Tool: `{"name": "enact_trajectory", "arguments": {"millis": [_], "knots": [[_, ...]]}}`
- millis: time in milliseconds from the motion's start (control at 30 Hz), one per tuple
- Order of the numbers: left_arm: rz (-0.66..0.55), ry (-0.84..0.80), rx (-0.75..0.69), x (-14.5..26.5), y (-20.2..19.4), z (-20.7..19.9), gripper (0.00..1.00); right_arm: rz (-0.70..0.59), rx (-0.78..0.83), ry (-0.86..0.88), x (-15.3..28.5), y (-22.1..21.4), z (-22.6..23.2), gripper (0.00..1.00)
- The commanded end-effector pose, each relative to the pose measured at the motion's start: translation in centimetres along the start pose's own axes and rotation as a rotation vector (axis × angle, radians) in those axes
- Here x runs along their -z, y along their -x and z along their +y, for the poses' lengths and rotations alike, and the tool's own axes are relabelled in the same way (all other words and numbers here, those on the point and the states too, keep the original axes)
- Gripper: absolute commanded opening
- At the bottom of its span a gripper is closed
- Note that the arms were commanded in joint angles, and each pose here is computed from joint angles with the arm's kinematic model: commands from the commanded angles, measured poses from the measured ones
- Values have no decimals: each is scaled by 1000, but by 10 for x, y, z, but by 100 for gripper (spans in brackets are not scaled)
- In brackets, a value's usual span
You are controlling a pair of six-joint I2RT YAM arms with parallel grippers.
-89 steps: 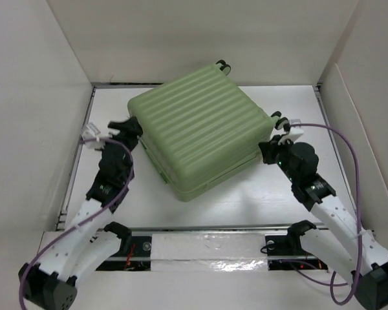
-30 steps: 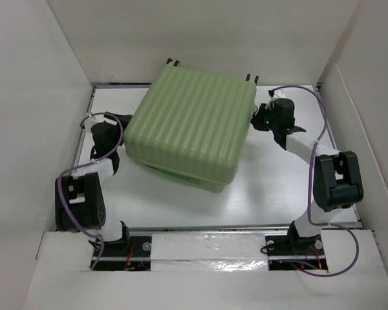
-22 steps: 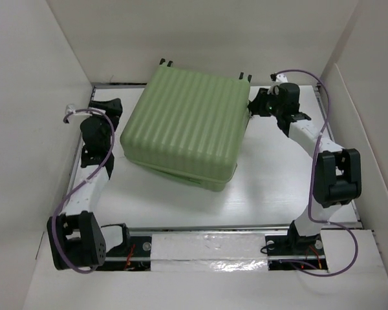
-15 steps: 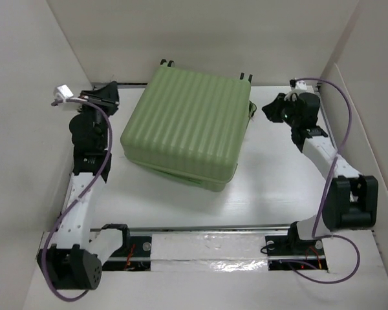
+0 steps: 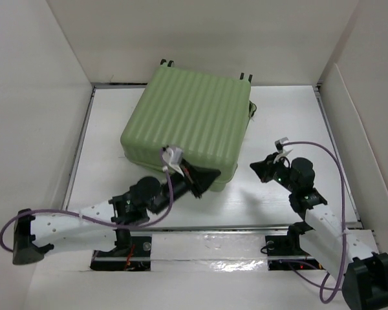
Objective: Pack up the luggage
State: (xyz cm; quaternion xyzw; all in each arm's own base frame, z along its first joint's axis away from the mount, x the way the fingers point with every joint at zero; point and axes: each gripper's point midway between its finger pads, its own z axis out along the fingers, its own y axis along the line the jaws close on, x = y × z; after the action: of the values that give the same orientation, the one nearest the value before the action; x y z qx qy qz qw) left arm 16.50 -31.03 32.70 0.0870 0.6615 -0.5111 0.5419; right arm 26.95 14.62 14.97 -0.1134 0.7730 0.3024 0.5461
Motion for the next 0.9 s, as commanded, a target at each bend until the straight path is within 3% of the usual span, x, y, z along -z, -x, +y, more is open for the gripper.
{"name": "enact_trajectory", "arguments": {"millis": [0, 33, 67, 100, 200, 300, 333, 433, 567, 867], "knots": [[-114, 94, -53, 27, -1, -5, 0, -4, 74, 130, 6, -11, 26, 4], [-99, 87, -35, 33, -12, -8, 0, -6, 78, 143, 7, -17, 28, 8], [-68, 85, -5, 43, -30, -8, 0, -13, 95, 143, 7, -20, 28, 21], [-44, 101, 15, 47, -40, -4, 0, -29, 98, 136, 7, -20, 26, 28], [47, 200, 70, 63, -83, 32, 0, -94, 172, 193, 4, -8, 38, 39], [62, 313, 124, 73, -104, 70, 14, -125, 222, 181, -7, 2, 37, 41], [68, 335, 129, 74, -107, 79, 27, -154, 239, 184, -10, 10, 38, 42], [76, 395, 152, 66, -109, 112, 42, -153, 268, 238, -23, 11, 43, 43], [136, 412, 148, 57, -118, 148, 43, -104, 299, 286, -39, 6, 42, 46], [204, 369, 73, 42, -131, 143, 43, -104, 359, 357, -46, 2, 50, 50]]}}
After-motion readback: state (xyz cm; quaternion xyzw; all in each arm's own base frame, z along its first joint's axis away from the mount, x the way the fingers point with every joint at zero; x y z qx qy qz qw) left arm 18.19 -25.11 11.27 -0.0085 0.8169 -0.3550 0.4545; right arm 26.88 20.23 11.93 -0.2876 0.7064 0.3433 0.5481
